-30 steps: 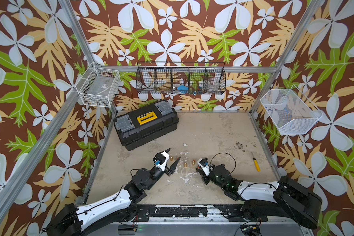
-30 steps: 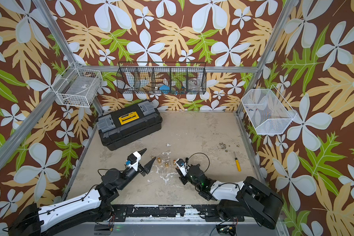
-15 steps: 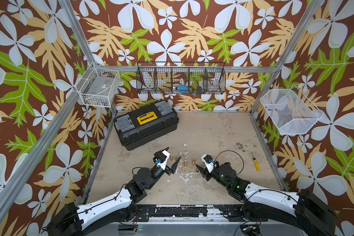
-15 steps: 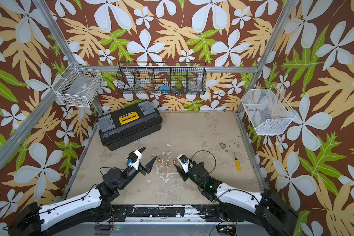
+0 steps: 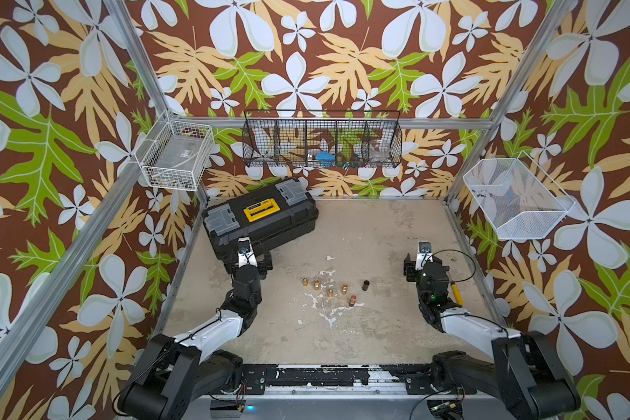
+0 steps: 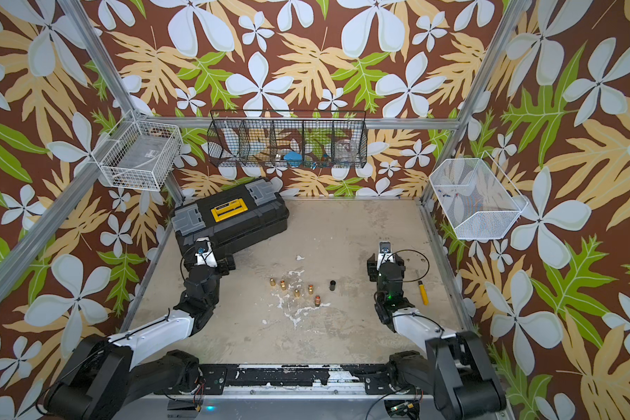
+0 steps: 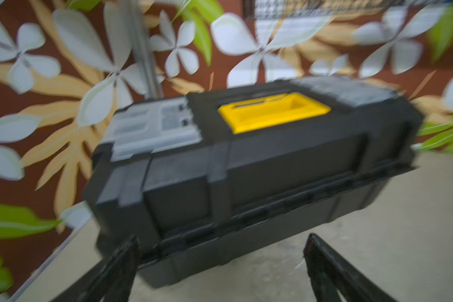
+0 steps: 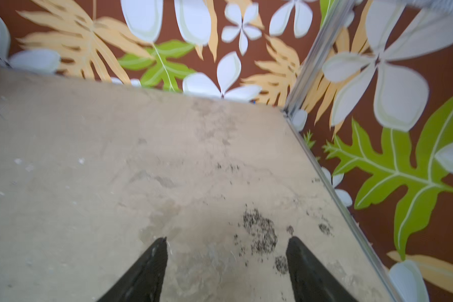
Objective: Open the lipstick cap
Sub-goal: Reset both arms
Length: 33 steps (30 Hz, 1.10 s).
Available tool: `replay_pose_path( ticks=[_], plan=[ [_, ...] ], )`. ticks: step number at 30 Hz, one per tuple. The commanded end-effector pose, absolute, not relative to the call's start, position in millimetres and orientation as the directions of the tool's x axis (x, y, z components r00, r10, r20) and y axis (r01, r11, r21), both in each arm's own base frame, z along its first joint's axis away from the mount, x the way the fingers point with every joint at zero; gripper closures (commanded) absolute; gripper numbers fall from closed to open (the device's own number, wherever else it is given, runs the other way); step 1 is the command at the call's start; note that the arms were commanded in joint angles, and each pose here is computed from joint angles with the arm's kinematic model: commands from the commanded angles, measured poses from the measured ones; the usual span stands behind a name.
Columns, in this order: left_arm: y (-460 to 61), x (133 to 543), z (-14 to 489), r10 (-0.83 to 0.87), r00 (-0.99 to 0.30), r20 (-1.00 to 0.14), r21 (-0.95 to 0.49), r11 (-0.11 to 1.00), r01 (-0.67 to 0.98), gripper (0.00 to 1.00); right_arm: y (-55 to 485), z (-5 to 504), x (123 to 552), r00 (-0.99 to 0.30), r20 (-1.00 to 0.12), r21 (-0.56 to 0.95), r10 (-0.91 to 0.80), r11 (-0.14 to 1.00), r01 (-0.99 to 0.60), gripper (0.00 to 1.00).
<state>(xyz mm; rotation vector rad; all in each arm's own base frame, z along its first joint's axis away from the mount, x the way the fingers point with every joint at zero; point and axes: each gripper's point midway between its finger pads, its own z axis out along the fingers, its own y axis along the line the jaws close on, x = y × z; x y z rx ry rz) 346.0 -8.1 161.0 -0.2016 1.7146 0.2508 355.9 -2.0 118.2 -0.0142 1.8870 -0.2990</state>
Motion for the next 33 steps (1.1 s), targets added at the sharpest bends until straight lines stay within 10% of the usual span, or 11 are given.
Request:
replay_pose_path(
  ticks=[1,13,15,33],
  plan=[
    [-2.6,349.8,157.3,0.026,-0.122,-0.992,0.056,0.968,-0.245,0.00,3.1,137.5,369.8,-0.201,-0.968,-0.178,-0.153,0.977,0.114,0.26],
    [18.6,352.6,131.9,-0.105,-0.077,-0.991,-0.086,0.974,-0.211,0.00,0.3,120.1,366.1,-0.145,-0.988,-0.042,-0.043,0.999,-0.008,0.23],
    [26.7,347.4,135.3,-0.126,-0.045,-0.991,-0.110,0.960,-0.257,0.00,-1.8,122.9,367.3,-0.142,-0.989,-0.044,-0.043,0.999,0.005,0.01],
    [19.5,350.6,134.7,-0.110,-0.059,-0.992,-0.094,0.971,-0.221,0.00,-1.9,122.3,367.0,-0.149,-0.988,-0.047,-0.046,0.999,0.005,0.00]
  ],
)
